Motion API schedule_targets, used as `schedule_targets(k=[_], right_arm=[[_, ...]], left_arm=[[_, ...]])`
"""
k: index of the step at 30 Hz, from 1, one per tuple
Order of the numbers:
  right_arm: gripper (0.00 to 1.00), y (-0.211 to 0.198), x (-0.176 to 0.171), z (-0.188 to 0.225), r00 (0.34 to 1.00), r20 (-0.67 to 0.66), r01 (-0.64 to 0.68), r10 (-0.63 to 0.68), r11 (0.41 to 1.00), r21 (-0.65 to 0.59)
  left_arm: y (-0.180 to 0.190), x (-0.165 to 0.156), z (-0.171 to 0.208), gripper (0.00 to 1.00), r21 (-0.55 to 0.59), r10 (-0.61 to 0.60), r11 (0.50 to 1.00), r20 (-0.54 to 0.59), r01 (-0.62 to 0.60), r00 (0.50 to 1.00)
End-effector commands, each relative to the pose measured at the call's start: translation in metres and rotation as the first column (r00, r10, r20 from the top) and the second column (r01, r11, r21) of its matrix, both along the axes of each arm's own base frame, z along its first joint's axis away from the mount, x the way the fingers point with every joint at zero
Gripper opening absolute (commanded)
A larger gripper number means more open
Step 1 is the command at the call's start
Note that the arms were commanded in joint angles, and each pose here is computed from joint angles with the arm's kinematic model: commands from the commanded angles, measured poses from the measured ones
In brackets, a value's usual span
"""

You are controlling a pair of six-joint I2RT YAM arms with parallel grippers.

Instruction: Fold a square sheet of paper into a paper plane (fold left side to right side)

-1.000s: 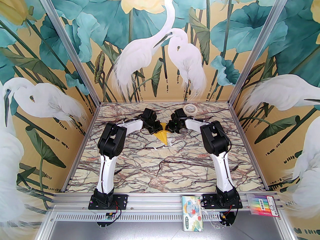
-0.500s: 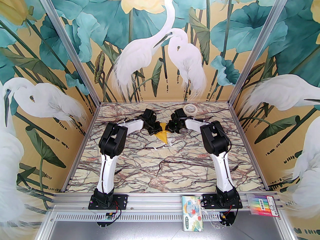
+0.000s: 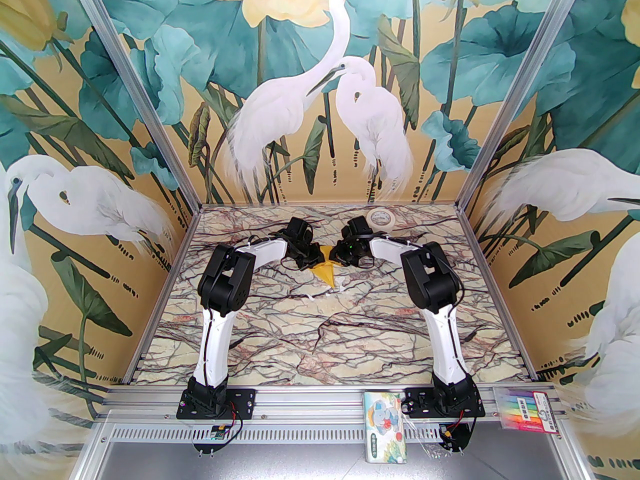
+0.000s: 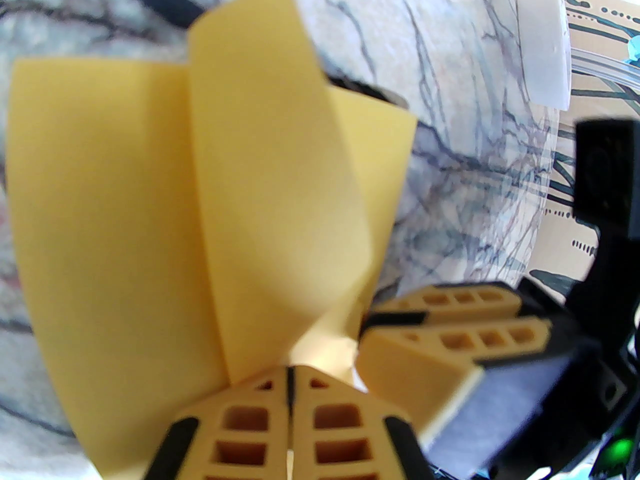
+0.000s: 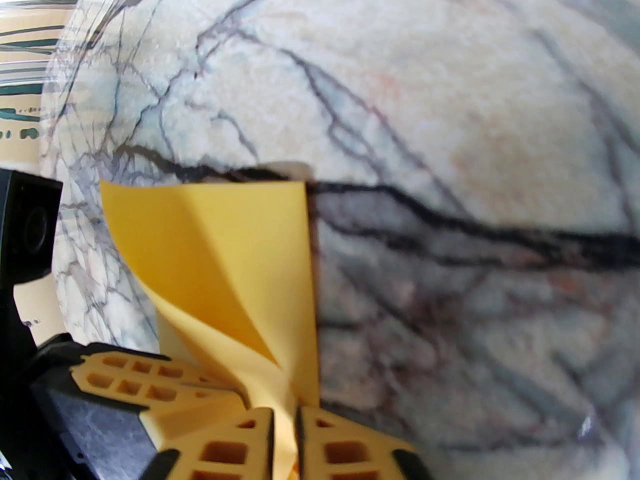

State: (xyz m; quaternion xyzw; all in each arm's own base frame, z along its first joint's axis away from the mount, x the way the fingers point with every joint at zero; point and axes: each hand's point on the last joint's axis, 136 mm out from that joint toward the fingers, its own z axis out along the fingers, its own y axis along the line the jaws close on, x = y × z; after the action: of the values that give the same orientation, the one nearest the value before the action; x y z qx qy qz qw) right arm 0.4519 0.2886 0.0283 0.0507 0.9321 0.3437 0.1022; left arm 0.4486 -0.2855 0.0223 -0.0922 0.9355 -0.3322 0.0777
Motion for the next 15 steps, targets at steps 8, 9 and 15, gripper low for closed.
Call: schedule_targets(k=[8, 9, 15], right_arm=[[0.0, 0.024, -0.041, 0.053, 0.989, 0.07, -0.139, 0.13, 0.981, 0.134], [0.0, 0.028, -0.046, 0.053, 0.987, 0.063, -0.156, 0.148, 0.977, 0.147], [0.0, 0.039, -0.063, 0.027, 0.982, -0.029, -0.18, 0.188, 0.967, 0.18]], left_arm=[[0.007, -0.006, -0.02, 0.06, 0.038, 0.003, 0.999, -0.039, -0.001, 0.999], [0.007, -0.006, -0.02, 0.06, 0.038, 0.003, 0.999, -0.039, -0.001, 0.999], [0.006, -0.007, -0.021, 0.06, 0.037, 0.001, 0.999, -0.04, 0.001, 0.999]])
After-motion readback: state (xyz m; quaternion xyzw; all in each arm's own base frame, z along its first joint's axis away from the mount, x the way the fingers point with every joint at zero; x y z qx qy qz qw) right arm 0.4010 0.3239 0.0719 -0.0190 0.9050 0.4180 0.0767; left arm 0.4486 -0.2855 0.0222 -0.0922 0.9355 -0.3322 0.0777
